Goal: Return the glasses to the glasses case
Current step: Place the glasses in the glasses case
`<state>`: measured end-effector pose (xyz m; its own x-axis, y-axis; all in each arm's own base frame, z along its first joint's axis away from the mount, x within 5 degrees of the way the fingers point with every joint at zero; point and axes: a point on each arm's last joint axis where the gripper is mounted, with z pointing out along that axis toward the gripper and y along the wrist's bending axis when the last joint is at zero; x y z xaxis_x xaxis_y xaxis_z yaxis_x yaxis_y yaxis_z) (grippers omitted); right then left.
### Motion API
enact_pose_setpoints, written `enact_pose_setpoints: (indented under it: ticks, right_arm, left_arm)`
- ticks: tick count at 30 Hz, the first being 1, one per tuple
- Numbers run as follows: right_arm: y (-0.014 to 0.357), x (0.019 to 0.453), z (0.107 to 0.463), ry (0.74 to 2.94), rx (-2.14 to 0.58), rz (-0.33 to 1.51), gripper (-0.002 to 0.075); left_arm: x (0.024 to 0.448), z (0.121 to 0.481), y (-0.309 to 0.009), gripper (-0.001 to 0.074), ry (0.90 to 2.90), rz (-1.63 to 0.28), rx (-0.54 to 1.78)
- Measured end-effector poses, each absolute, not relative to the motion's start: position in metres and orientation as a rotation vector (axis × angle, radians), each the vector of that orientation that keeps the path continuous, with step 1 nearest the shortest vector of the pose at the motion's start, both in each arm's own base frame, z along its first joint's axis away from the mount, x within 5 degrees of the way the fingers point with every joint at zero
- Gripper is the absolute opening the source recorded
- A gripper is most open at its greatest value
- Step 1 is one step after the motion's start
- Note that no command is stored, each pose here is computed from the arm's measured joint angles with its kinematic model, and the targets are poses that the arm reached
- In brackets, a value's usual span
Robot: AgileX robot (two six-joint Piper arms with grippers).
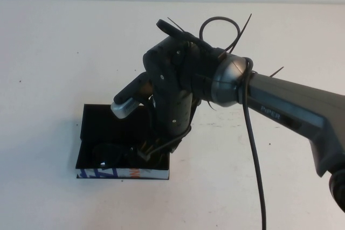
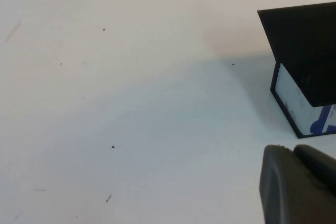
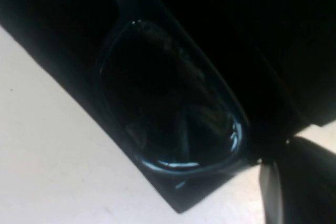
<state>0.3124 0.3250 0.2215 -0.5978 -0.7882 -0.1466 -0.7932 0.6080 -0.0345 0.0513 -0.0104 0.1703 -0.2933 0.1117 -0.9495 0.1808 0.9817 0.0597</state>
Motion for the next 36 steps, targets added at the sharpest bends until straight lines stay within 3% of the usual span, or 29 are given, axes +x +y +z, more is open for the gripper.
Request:
enact_pose_setpoints:
  ticks: [19, 29, 36]
  right_arm:
    - [0.327, 0.311, 0.222, 2.693, -1.317, 0.096, -0.0011]
    - [0.313, 0.299, 0.287, 2.567, -1.255, 0.165, -0.0011]
    - [0.309, 0.296, 0.298, 2.512, -1.311, 0.162, -0.0011]
  left_arm:
    - [0.051, 0.170, -0.010, -0.0004, 1.873, -0.069, 0.212]
    - [0.051, 0.170, -0.010, -0.0004, 1.873, -0.069, 0.212]
    - [0.051, 0.170, -0.010, -0.0004, 1.873, -0.069, 0.212]
